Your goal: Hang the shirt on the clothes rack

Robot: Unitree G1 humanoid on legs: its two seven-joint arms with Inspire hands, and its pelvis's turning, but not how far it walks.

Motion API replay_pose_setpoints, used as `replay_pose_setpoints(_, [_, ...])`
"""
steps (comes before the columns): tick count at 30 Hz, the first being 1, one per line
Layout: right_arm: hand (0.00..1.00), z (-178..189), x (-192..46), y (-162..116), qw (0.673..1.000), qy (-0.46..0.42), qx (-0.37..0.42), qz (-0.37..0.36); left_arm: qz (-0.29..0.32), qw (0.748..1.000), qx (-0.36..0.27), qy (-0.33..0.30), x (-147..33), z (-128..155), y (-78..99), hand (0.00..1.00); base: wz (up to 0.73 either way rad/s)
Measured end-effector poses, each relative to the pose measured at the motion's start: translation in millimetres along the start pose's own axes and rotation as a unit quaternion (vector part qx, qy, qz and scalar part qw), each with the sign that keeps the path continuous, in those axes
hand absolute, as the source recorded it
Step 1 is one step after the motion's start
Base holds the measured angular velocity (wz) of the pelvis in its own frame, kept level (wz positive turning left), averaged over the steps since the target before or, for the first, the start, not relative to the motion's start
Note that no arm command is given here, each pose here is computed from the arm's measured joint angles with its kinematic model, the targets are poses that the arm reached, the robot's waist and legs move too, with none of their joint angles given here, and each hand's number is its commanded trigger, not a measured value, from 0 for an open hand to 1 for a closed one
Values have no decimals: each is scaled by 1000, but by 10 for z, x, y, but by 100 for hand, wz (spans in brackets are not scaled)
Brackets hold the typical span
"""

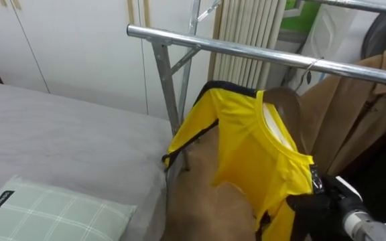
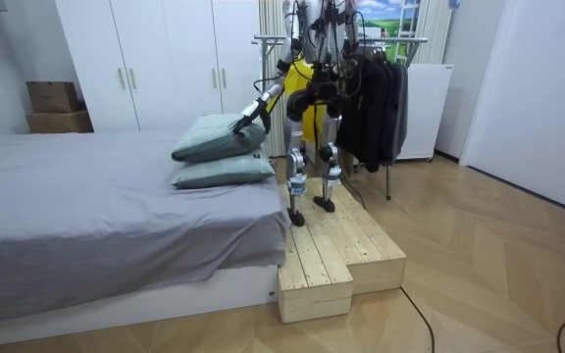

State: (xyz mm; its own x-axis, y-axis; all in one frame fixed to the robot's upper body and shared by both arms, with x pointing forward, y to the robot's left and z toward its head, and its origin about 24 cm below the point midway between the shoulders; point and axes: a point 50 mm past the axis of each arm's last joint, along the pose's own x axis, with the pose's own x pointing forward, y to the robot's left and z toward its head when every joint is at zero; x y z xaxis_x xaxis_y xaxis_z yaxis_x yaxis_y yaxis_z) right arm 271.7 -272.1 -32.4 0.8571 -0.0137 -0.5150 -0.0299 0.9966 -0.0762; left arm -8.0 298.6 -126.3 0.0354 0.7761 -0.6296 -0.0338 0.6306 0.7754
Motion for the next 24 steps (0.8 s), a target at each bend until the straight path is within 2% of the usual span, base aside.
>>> replay_pose_setpoints(9, [0, -152, -3, 33, 998, 3, 51, 28, 1, 1000, 0, 0, 0, -1, 1, 0, 1])
replay_pose_setpoints(10, [58, -166, -2, 44, 998, 2, 58, 27, 2, 1000, 0, 0, 1, -1, 3, 0, 0])
replay_pose_setpoints(11, [100, -173, -1, 51, 998, 0, 63, 26, 1, 1000, 0, 0, 1, -2, 3, 0, 0])
replay_pose_setpoints(24, [100, -210, -14, 15, 997, 4, 73, 19, -6, 1000, -3, 3, 8, -8, 7, 0, 0])
